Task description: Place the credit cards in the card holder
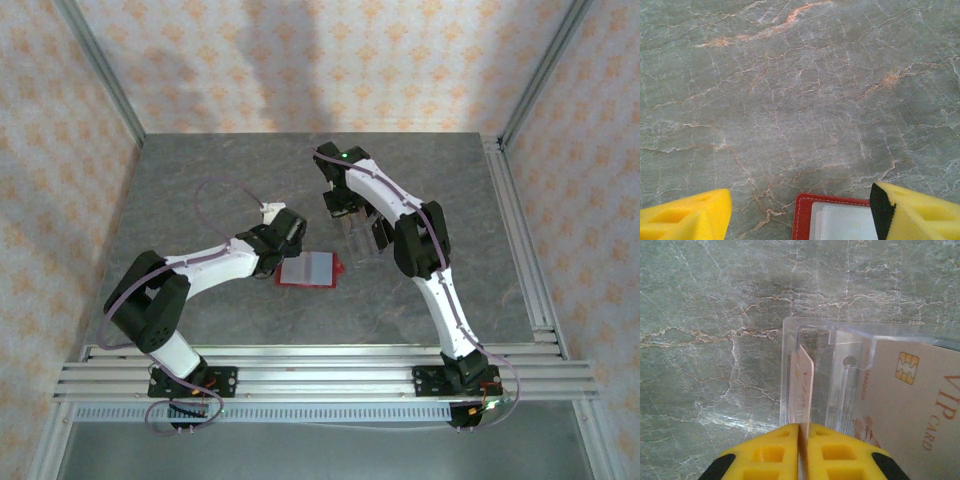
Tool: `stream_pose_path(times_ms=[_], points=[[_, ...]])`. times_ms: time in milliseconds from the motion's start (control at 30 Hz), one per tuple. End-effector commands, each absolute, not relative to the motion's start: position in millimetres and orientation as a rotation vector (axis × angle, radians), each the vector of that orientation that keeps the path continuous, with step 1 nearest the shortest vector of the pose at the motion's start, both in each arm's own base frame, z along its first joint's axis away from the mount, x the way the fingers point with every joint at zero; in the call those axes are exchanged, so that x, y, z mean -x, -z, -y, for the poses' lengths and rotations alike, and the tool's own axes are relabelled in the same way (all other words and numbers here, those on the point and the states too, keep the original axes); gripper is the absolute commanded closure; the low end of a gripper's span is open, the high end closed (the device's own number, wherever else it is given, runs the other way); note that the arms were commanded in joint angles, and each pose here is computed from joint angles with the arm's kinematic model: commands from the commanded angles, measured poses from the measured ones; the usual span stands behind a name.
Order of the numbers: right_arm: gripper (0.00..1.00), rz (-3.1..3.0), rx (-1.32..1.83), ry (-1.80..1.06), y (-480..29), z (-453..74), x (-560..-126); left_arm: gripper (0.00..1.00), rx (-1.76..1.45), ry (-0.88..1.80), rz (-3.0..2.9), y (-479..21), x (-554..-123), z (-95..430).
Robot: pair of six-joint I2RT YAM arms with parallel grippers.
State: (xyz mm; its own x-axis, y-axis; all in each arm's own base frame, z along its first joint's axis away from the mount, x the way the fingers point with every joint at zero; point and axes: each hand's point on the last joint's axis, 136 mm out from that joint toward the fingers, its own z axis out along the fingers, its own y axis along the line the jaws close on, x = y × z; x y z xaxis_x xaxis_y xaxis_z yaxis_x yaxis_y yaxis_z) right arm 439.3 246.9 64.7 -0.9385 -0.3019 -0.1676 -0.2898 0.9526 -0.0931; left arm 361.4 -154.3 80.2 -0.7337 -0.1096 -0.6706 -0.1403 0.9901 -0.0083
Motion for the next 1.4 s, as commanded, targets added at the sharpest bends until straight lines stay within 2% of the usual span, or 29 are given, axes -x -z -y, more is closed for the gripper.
stream_pose_path(times_ms=[0, 67, 733, 1133, 1367], points=[[0.88, -2.907, 0.424, 0.077, -84, -243, -438, 0.26, 0.215, -0.034, -2.386, -84, -362, 152], [0.86, -2.901, 0.422, 0.073, -87, -244, -438, 0.26, 0.216, -0.033, -2.384, -85, -363, 152], [0.86, -2.889, 0.414, 0.054, -96, -244, -439, 0.26, 0.218, -0.026, -2.384, -85, -363, 153], [1.0, -2.903, 0.421, 0.024, -93, -247, -437, 0.26, 0.215, -0.033, -2.388, -84, -360, 151], [1.0, -2.894, 0.417, -0.017, -103, -249, -436, 0.26, 0.209, -0.054, -2.392, -87, -358, 147]])
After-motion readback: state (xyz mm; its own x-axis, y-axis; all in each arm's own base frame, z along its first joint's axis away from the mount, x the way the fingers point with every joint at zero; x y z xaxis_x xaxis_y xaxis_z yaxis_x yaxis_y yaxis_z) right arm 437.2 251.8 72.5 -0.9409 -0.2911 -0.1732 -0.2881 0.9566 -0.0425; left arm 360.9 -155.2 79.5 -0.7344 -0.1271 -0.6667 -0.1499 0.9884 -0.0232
